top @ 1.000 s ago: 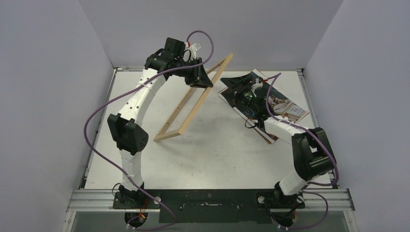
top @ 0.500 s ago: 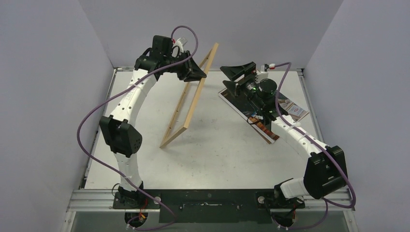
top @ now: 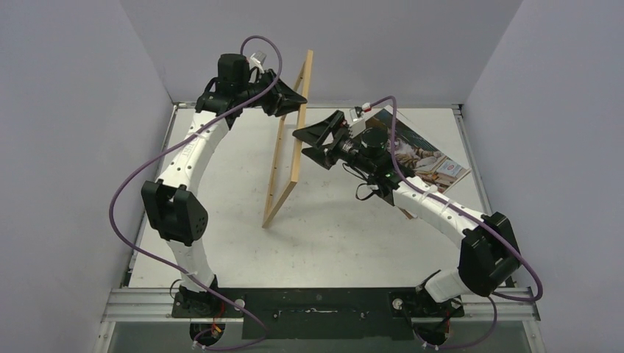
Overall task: Put the photo into the frame
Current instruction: Turn over the photo frame at the center of the board.
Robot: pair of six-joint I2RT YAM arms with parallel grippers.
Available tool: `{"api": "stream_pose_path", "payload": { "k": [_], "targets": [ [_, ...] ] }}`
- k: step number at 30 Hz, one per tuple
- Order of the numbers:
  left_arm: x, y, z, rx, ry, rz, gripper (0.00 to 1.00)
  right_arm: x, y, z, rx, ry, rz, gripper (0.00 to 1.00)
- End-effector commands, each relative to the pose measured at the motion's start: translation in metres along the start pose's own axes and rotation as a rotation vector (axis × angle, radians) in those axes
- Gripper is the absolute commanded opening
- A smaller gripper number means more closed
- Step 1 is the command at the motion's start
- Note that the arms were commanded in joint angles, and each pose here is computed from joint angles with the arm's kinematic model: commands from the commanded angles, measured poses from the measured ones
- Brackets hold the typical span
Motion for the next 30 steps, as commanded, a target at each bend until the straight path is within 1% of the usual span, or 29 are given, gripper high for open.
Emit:
{"api": "stream_pose_path", "payload": {
  "k": [1,4,6,9,12,16,17,19,23,26,28,30],
  "targets": [
    [0.028,-0.044,-0.014,-0.081,-0.128,0.133,0.00,-0.010,0.030,0.017,0.037,0.069,-0.115,0.96],
    [0.030,-0.044,-0.013,-0.073,-0.132,0.137,0.00,-0.019,0.026,0.021,0.001,0.088,-0.105,0.90],
    [0.033,-0.045,-0.013,-0.070,-0.136,0.139,0.00,-0.022,0.025,0.023,-0.027,0.093,-0.119,0.82],
    [0.037,-0.043,-0.013,-0.064,-0.143,0.136,0.00,-0.025,0.031,0.024,-0.053,0.094,-0.171,0.62],
    [0.042,-0.041,-0.014,-0.061,-0.152,0.142,0.00,-0.024,0.034,0.026,-0.059,0.086,-0.187,0.42],
    [0.047,-0.038,-0.015,-0.055,-0.155,0.155,0.00,-0.022,0.034,0.028,-0.057,0.067,-0.189,0.28],
    [0.048,-0.037,-0.016,-0.057,-0.155,0.154,0.04,-0.022,0.034,0.028,-0.049,0.064,-0.184,0.24],
    [0.051,-0.034,-0.015,-0.059,-0.158,0.145,0.20,-0.022,0.036,0.030,-0.019,0.064,-0.160,0.19],
    [0.064,-0.025,-0.014,-0.075,-0.184,0.104,0.52,-0.023,0.041,0.034,0.099,0.066,-0.066,0.13],
    [0.075,-0.018,-0.013,-0.100,-0.197,0.070,0.73,-0.022,0.045,0.039,0.156,0.078,-0.003,0.10],
    [0.083,-0.014,-0.012,-0.115,-0.197,0.040,0.81,-0.022,0.048,0.042,0.188,0.087,0.037,0.09],
    [0.094,-0.008,-0.011,-0.137,-0.203,-0.005,0.87,-0.020,0.049,0.045,0.223,0.092,0.123,0.09]
  ]
}}
Point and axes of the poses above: each gripper's point midway between its finger pads, its own x axis back along the fingers, its own y axis along the line the jaws close on, z = x × y, the point moved 8 cm from there along x, back along the fingers, and after that the axes turned 15 degrees about -x, right-handed, at the moved point
